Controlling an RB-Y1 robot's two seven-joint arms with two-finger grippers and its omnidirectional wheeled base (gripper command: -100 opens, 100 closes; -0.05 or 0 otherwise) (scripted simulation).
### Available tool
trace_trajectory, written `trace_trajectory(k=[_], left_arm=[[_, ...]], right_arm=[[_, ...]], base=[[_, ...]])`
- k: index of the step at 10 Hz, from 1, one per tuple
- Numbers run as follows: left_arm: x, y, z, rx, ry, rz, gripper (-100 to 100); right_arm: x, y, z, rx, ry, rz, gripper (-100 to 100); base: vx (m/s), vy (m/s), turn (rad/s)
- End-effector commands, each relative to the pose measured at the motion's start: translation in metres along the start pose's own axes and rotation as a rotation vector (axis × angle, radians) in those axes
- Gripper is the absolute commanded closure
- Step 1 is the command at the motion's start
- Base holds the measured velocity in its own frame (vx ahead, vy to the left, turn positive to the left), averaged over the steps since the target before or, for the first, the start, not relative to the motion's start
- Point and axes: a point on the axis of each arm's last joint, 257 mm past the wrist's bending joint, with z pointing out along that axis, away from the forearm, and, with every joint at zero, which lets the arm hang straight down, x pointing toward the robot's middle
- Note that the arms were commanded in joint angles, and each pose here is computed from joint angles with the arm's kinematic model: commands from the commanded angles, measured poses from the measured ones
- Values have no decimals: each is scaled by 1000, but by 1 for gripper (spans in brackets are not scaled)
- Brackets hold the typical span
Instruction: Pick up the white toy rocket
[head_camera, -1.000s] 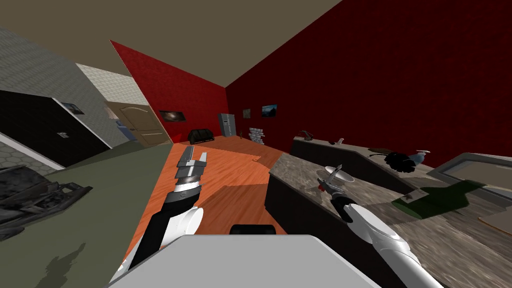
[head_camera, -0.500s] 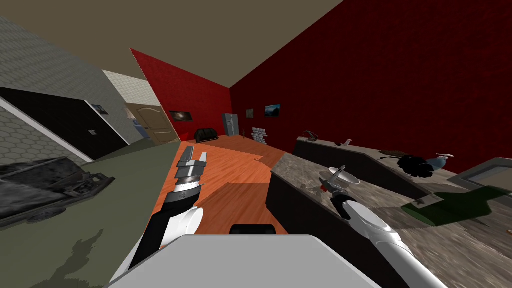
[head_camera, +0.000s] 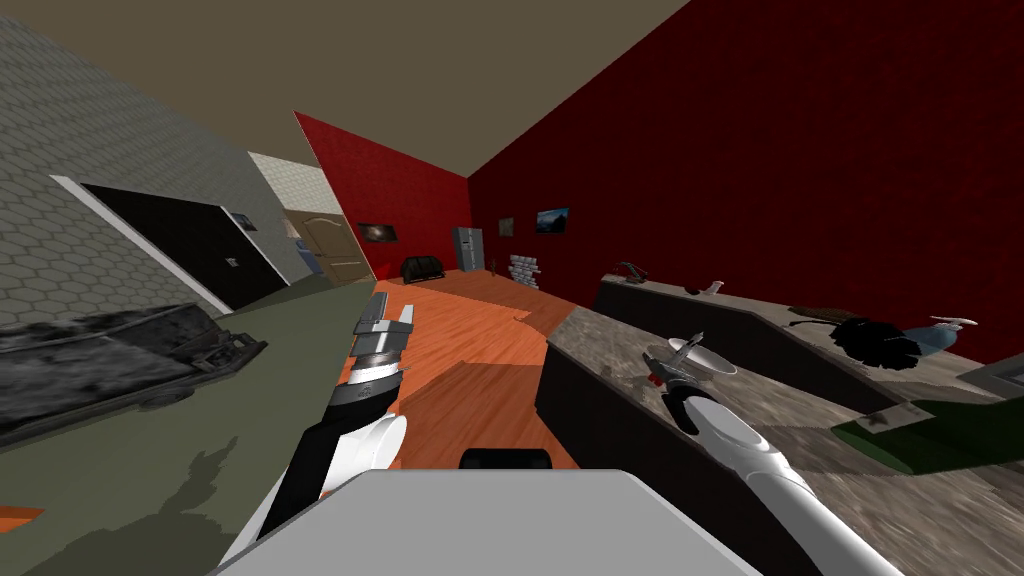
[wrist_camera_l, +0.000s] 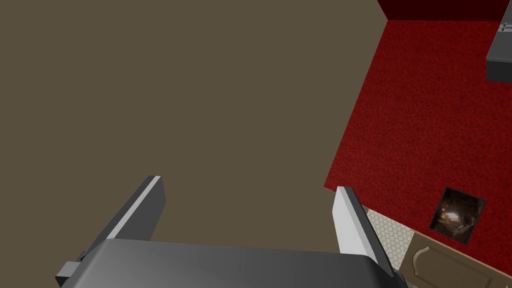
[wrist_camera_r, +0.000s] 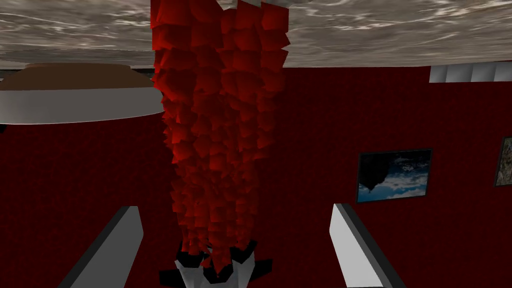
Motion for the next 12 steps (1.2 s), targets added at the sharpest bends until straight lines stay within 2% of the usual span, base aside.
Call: trace_trajectory(k=[1, 4, 5, 7, 9, 11, 12], left_arm=[[0, 0, 0, 0, 0, 0, 0], [0, 0, 0, 0, 0, 0, 0], [0, 0, 0, 0, 0, 0, 0], [0, 0, 0, 0, 0, 0, 0], [0, 0, 0, 0, 0, 0, 0], [0, 0, 0, 0, 0, 0, 0], [0, 0, 0, 0, 0, 0, 0]], right_arm=[[-1, -4, 2, 11, -5, -7, -100], [-2, -3, 2, 8, -10, 34, -100], [-24, -10, 13, 42, -54, 2, -100], [-19, -17, 13, 56, -51, -3, -100], [-21, -16, 13, 49, -58, -1, -100], [-21, -16, 13, 48, -59, 37, -100], [-46, -21, 22, 75, -112, 8, -100]], base=[[-83, -5, -55], [0, -5, -6], [-100, 13, 293], [-110, 3, 94], [-1, 3, -19], [12, -1, 3], [-92, 10, 312]])
